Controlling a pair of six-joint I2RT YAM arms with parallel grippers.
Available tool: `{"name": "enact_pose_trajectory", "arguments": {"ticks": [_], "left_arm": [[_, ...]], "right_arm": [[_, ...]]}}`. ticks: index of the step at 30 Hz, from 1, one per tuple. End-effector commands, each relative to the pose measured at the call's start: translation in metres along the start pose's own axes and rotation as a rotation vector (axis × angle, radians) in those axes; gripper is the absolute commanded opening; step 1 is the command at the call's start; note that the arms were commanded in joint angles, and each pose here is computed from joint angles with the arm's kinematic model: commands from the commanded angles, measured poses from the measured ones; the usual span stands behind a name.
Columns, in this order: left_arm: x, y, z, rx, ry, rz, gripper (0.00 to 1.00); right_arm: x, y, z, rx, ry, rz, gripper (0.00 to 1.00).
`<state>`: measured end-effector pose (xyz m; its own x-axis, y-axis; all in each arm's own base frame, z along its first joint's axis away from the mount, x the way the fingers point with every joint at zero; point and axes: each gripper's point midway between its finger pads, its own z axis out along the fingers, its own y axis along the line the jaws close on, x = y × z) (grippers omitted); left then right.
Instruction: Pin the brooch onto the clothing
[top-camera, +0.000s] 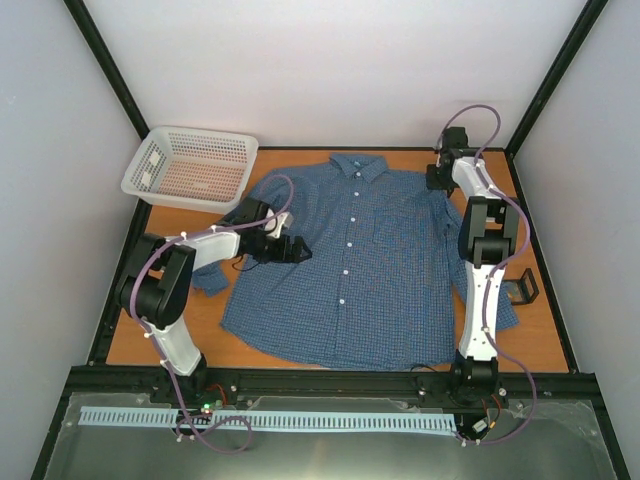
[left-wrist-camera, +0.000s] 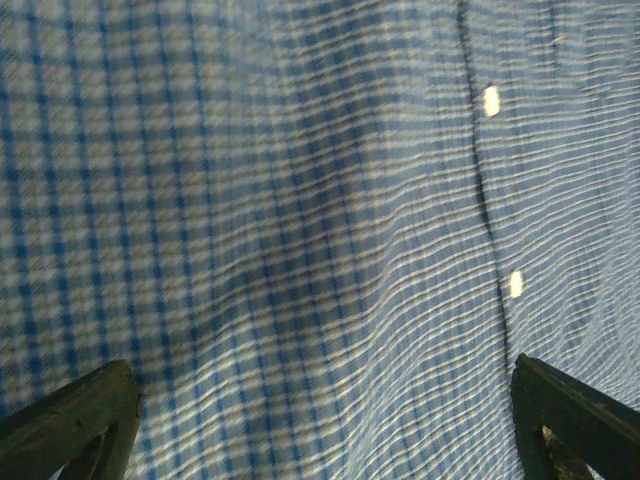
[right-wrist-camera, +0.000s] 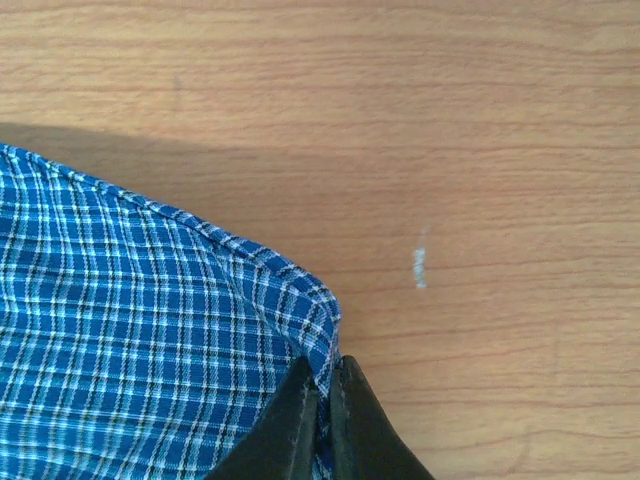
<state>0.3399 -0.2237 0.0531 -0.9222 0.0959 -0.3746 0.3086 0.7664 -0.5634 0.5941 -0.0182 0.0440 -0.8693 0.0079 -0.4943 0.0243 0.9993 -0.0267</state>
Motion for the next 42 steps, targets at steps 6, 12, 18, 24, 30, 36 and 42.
{"name": "enact_pose_trajectory", "arguments": {"ticks": [6, 12, 18, 24, 30, 36, 42], "left_arm": [[0.006, 0.020, 0.000, -0.043, 0.014, -0.060, 1.00], [-0.001, 0.009, -0.002, 0.008, 0.007, -0.040, 1.00], [-0.020, -0.026, -0.021, 0.130, -0.038, 0.011, 1.00], [-0.079, -0.050, -0.040, 0.153, -0.186, 0.072, 1.00], [-0.171, -0.042, -0.030, 0.079, -0.341, 0.105, 1.00], [-0.202, 0.001, 0.005, 0.017, -0.321, 0.040, 0.99], [-0.182, 0.048, 0.022, -0.022, -0.254, -0.060, 1.00]], "right_arm": [[-0.035, -0.029, 0.025, 0.122, -0.121, -0.076, 0.08], [-0.041, -0.033, 0.030, 0.148, -0.093, -0.062, 0.28], [-0.049, -0.028, -0.028, 0.141, -0.068, 0.014, 0.56], [-0.028, 0.031, -0.077, -0.095, -0.028, 0.087, 0.74], [0.021, 0.125, -0.116, -0.419, -0.017, 0.073, 0.79], [0.059, 0.156, -0.121, -0.569, 0.001, 0.100, 0.81], [0.079, 0.146, -0.083, -0.512, 0.044, 0.133, 0.81]]}}
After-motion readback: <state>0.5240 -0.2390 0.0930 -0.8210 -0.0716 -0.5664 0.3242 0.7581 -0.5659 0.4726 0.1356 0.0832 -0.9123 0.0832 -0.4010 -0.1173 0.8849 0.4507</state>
